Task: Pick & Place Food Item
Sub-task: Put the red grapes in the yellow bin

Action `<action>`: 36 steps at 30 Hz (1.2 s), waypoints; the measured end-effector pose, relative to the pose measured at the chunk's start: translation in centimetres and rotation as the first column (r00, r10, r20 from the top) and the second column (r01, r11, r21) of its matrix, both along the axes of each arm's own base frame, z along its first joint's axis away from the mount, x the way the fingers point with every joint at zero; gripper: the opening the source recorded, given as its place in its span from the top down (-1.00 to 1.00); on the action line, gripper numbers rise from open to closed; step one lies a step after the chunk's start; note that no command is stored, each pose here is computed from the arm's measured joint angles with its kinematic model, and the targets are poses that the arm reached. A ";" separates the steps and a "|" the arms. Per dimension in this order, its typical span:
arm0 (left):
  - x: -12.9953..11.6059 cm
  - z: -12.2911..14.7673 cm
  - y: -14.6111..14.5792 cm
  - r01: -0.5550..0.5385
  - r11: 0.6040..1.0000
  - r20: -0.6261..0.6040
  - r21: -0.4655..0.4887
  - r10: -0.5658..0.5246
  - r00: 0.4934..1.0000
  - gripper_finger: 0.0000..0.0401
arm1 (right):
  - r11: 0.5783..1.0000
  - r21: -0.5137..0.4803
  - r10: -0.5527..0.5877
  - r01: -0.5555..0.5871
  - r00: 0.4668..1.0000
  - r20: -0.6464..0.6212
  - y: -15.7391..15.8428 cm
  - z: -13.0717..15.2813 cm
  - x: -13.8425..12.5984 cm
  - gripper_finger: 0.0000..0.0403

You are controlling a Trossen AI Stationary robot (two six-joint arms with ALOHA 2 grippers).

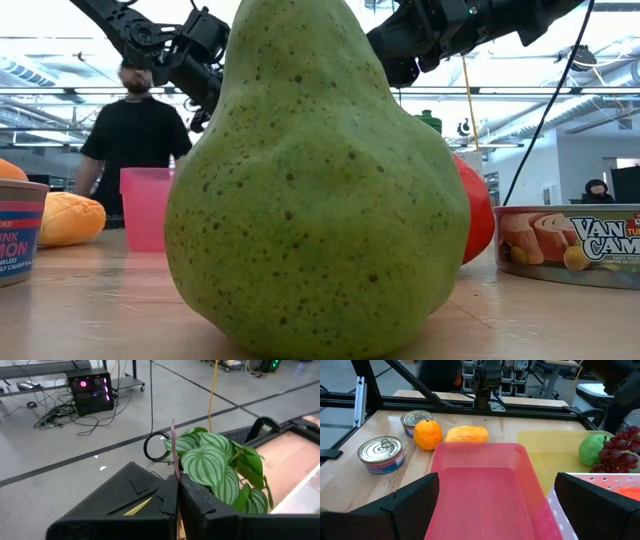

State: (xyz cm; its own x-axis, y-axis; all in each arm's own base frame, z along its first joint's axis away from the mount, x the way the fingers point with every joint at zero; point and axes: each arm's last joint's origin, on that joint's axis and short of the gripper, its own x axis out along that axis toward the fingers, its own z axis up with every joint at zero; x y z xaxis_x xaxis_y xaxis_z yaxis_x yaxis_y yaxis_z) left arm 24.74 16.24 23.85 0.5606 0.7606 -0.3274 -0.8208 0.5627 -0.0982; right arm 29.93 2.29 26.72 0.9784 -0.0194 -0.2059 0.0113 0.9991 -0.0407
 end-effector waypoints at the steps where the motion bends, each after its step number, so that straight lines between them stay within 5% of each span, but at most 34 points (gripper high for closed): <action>1: 0.0 0.1 0.1 -0.005 1.000 0.015 0.000 0.005 1.000 0.96 | 1.000 0.000 0.000 0.000 1.000 0.000 0.0 0.0 0.0 -0.87; 9: 0.3 0.5 0.3 -0.006 0.999 0.066 0.038 0.003 0.998 0.83 | 1.000 -0.002 0.001 -0.001 1.000 0.000 0.0 0.0 0.0 -0.87; 17: 2.4 -3.2 1.6 0.011 0.999 0.021 0.037 -0.011 1.000 0.97 | 1.000 -0.002 -0.003 0.003 1.000 0.000 0.0 0.0 0.0 -0.87; 22: 2.8 -4.1 1.8 0.009 0.999 0.006 0.035 -0.009 1.000 0.89 | 1.000 -0.004 -0.003 0.003 1.000 -0.001 0.0 0.0 0.0 -0.87; 30: 2.3 -2.4 1.0 0.035 0.998 0.011 0.060 -0.036 0.999 0.72 | 1.000 -0.024 0.000 -0.001 1.000 -0.012 0.0 -0.1 0.0 -0.87; 36: 1.2 -0.3 -2.0 0.224 0.974 -0.099 0.022 -0.221 0.970 0.76 | 1.000 -0.023 0.000 -0.001 1.000 -0.011 0.0 -0.1 0.0 -0.87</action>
State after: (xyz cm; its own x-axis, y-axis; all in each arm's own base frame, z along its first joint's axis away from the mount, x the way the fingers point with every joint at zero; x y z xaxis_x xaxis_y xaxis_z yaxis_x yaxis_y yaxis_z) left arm 25.97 14.24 23.58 0.6844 0.6314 -0.3646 -0.6791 0.7340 -0.0039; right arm 29.91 2.26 26.62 0.9760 -0.0238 -0.2165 0.0101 0.9979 -0.0641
